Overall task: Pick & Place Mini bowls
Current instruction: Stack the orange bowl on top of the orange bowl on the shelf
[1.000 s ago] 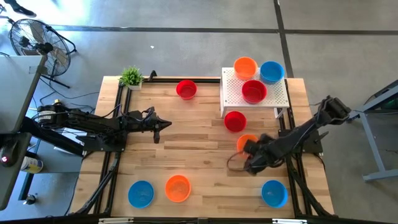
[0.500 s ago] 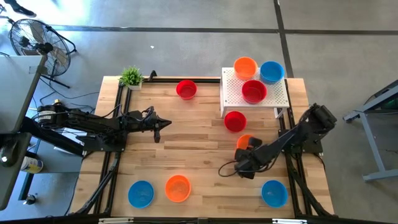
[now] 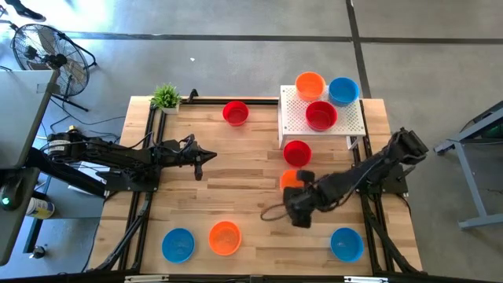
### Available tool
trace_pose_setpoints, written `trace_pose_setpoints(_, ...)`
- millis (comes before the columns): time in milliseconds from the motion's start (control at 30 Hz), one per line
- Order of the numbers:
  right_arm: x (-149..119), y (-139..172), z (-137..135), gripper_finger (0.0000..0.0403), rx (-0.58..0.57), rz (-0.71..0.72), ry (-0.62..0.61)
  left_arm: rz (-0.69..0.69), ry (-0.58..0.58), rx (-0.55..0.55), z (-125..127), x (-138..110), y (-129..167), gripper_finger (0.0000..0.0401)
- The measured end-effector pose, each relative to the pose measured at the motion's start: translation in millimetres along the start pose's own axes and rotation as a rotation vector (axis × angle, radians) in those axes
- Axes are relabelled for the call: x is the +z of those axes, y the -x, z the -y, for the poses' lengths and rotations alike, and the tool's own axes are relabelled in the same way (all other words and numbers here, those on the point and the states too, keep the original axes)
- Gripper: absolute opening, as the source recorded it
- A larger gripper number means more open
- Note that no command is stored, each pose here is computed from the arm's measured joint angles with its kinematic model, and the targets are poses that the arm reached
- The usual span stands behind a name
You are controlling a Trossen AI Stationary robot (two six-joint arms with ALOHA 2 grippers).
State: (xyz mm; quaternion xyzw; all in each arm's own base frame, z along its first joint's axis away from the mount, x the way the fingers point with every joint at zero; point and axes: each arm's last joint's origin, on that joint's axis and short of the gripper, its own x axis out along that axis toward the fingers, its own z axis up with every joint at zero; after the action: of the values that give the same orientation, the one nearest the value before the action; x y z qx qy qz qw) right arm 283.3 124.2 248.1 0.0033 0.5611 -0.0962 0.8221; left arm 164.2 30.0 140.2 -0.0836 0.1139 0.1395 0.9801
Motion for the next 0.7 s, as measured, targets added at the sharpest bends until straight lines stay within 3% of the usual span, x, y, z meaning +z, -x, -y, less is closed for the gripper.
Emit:
trace_pose_setpoints(167, 50, 49, 40, 0.0003, -0.077, 0.106, 0.001, 0.0, 0.0, 0.0, 0, 0, 0, 0.0001)
trace_pose_setpoints(333, 83, 96, 116, 0.0002, -0.231, 0.154, -0.071, 0.0, 0.0, 0.0, 0, 0, 0, 0.0001)
trace_pose_setpoints(500, 91, 117, 201, 0.0002, -0.34, 0.144, -0.176, 0.003, 0.0, 0.014, 0, 0, 0, 0.0001)
trace_pose_setpoints(700, 78, 110, 284, 0.0001, -0.356, 0.07, -0.277, 0.005, 0.0, 0.028, -1, 0, 0, 0.0001)
